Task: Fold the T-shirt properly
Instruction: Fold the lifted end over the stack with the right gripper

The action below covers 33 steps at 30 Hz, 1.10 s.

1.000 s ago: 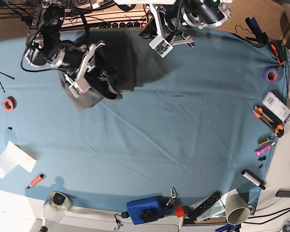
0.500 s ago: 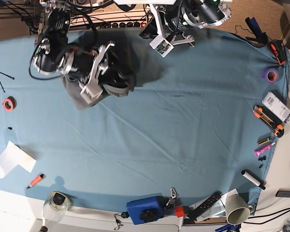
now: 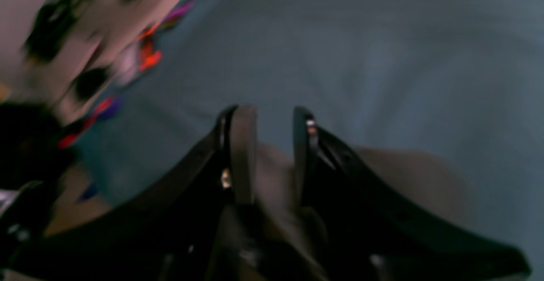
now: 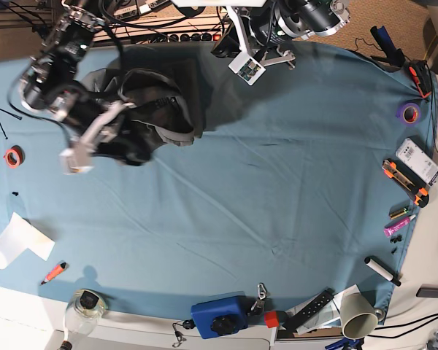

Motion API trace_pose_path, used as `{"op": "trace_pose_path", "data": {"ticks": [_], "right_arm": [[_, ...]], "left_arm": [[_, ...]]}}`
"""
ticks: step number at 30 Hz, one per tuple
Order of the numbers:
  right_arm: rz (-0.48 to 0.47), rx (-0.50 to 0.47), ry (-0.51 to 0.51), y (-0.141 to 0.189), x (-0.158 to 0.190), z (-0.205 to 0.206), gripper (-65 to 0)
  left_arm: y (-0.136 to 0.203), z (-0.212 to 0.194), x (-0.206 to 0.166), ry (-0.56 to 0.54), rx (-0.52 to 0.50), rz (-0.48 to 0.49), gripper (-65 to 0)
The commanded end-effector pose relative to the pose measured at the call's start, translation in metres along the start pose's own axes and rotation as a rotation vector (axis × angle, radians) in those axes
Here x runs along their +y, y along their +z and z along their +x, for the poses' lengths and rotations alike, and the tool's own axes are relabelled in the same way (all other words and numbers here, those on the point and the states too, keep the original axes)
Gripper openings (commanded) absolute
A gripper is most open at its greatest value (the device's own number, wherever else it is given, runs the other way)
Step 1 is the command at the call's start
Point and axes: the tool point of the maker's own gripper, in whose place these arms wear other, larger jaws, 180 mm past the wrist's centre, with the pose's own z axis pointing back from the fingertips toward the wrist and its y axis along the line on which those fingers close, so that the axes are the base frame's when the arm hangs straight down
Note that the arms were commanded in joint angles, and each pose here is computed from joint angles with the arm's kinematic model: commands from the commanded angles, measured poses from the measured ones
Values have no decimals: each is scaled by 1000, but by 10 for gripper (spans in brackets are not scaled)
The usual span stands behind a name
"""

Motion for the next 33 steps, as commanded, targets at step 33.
{"op": "trace_pose_path", "data": {"ticks": [33], "right_arm": [[134,477,-38,-8,50,-135,-493]], "left_arm": [[3,9,-20,2,-49,-83,-650]]}}
